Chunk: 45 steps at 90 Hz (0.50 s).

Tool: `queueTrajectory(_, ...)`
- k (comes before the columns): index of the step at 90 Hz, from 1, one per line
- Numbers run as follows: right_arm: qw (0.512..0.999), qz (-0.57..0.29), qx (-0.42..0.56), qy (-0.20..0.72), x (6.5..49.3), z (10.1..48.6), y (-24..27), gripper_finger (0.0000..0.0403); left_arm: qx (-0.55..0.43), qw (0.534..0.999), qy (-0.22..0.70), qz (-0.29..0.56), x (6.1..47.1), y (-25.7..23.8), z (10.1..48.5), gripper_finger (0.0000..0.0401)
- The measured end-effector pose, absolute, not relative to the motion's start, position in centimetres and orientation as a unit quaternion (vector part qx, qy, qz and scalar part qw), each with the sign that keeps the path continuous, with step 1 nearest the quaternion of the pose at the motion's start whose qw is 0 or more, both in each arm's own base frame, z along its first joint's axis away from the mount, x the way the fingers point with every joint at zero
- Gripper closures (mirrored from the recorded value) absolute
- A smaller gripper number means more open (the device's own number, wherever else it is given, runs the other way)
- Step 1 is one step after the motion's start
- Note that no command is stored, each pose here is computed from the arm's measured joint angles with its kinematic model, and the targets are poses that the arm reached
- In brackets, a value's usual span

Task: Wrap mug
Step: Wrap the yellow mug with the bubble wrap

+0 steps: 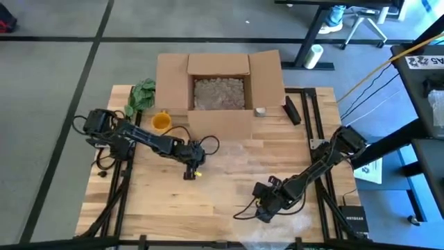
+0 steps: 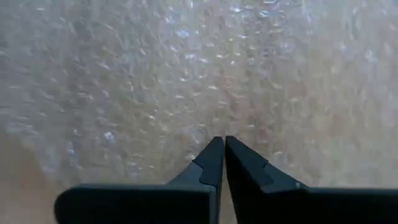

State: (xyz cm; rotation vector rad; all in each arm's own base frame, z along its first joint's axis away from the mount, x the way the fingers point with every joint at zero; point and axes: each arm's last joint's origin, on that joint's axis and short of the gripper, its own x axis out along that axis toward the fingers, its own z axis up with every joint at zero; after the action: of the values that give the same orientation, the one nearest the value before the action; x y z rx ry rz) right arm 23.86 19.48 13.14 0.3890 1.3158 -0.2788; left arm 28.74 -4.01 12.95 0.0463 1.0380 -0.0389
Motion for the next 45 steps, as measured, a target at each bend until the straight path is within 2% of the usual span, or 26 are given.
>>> queueTrajectory(14, 0.754, -0.168, 0.155, 0.616, 23.9, 13.3, 17.8, 0.0403, 0.008, 0.864, 0.501, -0.047, 28.1, -6.9, 12.9, 0.0401)
queueTrajectory(34, 0.787, -0.189, 0.128, 0.573, 25.6, 14.7, 14.7, 0.0403, -0.011, 0.871, 0.484, -0.084, 27.3, -10.7, 13.1, 0.0401)
queueTrajectory(45, 0.802, -0.193, 0.134, 0.550, 25.9, 16.1, 13.8, 0.0403, 0.005, 0.882, 0.465, -0.074, 27.1, -11.5, 13.4, 0.0401)
